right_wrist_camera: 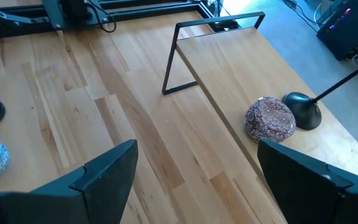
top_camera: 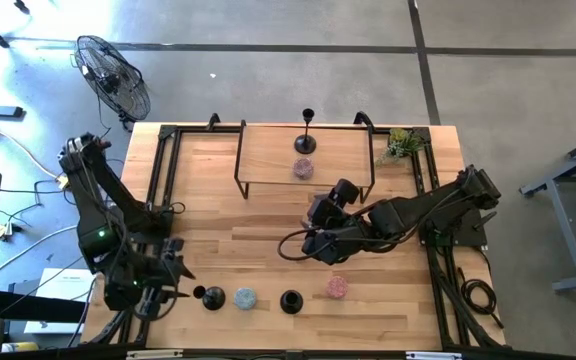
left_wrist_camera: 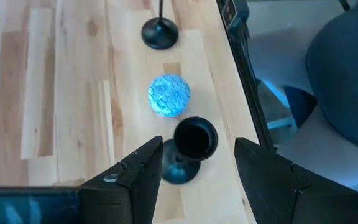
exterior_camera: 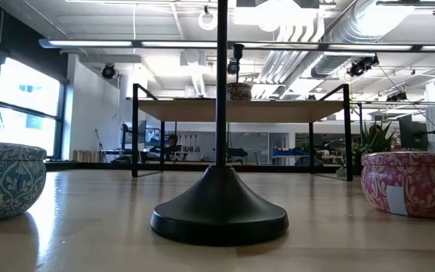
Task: Pick & Place candle stick holders
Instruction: Put the left black candle holder on the shelf
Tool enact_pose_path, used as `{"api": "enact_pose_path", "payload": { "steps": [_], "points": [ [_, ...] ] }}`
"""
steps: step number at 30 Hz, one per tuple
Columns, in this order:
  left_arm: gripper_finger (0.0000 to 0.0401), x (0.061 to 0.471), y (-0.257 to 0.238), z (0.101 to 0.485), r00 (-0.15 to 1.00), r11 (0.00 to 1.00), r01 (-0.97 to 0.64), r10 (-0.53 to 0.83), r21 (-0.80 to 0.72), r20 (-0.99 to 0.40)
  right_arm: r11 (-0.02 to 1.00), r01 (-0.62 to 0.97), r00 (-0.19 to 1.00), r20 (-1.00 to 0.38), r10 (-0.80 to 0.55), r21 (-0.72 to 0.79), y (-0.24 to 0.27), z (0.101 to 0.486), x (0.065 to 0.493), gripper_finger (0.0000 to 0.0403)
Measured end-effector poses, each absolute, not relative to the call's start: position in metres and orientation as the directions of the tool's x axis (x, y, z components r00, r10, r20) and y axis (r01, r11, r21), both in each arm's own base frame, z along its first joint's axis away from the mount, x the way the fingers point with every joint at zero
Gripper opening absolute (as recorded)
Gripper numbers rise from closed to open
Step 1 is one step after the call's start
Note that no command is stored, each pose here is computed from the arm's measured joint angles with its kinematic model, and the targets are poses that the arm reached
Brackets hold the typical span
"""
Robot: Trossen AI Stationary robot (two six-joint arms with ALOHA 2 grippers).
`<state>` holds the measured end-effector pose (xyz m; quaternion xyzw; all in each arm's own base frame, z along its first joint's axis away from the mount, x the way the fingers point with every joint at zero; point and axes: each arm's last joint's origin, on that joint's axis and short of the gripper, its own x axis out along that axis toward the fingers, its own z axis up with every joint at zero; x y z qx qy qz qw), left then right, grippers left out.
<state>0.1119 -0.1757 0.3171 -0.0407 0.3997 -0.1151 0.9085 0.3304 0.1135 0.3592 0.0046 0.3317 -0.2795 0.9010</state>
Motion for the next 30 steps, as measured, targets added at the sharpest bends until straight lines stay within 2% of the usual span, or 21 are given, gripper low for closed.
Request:
{"api": "enact_pose_path", "payload": {
  "steps": [5,12,18,30],
  "points": [
    [0.0198,0.116,-0.185,0.310,0.615,0.967,0.170,-0.255,-0.191,-0.746,0.844,0.506,0.624,-0.601,-0.500,-0.177,0.114,0.359,0.330,0.0327],
    [0.0198,0.113,-0.187,0.300,0.503,0.952,-0.014,-0.257,-0.305,-0.825,0.857,0.494,0.631,-0.616,-0.472,-0.150,0.115,0.359,0.331,0.0327],
    [0.0198,0.114,-0.187,0.291,0.483,0.961,-0.123,-0.161,-0.248,-0.861,0.861,0.492,0.634,-0.624,-0.457,-0.131,0.116,0.359,0.331,0.0327],
    [0.0198,0.116,-0.213,0.264,0.474,0.980,-0.136,-0.065,-0.145,-0.878,0.871,0.470,0.635,-0.632,-0.445,-0.141,0.117,0.359,0.330,0.0327]
  ]
}}
